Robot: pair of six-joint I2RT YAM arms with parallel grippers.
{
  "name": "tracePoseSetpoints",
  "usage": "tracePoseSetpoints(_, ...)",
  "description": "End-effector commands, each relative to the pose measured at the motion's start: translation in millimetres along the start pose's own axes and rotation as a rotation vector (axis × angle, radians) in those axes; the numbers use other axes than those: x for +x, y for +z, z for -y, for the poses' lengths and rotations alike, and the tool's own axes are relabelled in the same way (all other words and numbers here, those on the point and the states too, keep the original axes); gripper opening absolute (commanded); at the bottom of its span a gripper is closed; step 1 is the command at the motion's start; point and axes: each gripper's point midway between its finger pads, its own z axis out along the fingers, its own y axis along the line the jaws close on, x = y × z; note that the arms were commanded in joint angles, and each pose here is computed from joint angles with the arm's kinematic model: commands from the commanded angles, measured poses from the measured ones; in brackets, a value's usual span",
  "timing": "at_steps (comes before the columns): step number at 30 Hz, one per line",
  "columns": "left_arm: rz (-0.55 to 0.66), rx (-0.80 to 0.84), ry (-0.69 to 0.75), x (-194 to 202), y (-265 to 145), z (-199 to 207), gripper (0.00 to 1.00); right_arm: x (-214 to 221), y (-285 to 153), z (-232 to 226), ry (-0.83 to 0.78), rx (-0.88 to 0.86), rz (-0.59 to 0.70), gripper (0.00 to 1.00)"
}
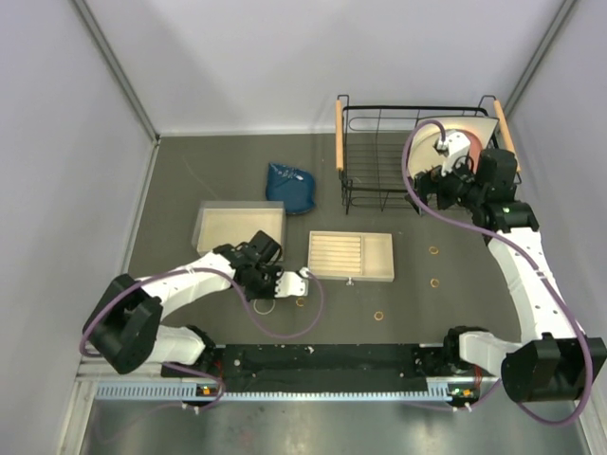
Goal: Organize the mixed jewelry
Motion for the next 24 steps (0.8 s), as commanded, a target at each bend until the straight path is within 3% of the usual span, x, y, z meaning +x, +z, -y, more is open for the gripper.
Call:
tracePoseSetpoints(1,0.035,0.034,-0.005,-32,-17,-5,0.0,-3,4,0,-0.025,-0.005,0.009,0.99)
tracePoseSetpoints(5,0.094,0.016,-0.032,-69,-46,-28,0.0,-2,5,3,-0.024,0.004,0.003,0.99)
tracePoseSetpoints(9,0.218,-0.062,-0.009,-133,-82,-67,0.0,-2,6,8,-0.027,0.031,-0.003,0.99)
tracePoseSetpoints(12,0.235,-0.092,0.006,-174,-87,-87,0.0,-5,2,22,-0.013,0.117,-0.002,0.99)
tracePoseSetpoints(18,0.196,-0.128,0.056,-234,-59,-117,0.0,-10,-9,56,0.014,0.323,-0.002,0.99)
tracePoseSetpoints(19,0.165,-0.111,0.055,-237,-40,-120,0.0,-10,-11,59,0.016,0.343,-0.003,0.99)
tracePoseSetpoints(24,0.196,-0.165,0.085,-282,-19,-146,0.0,-10,-22,78,0.049,0.449,0.001,0.99)
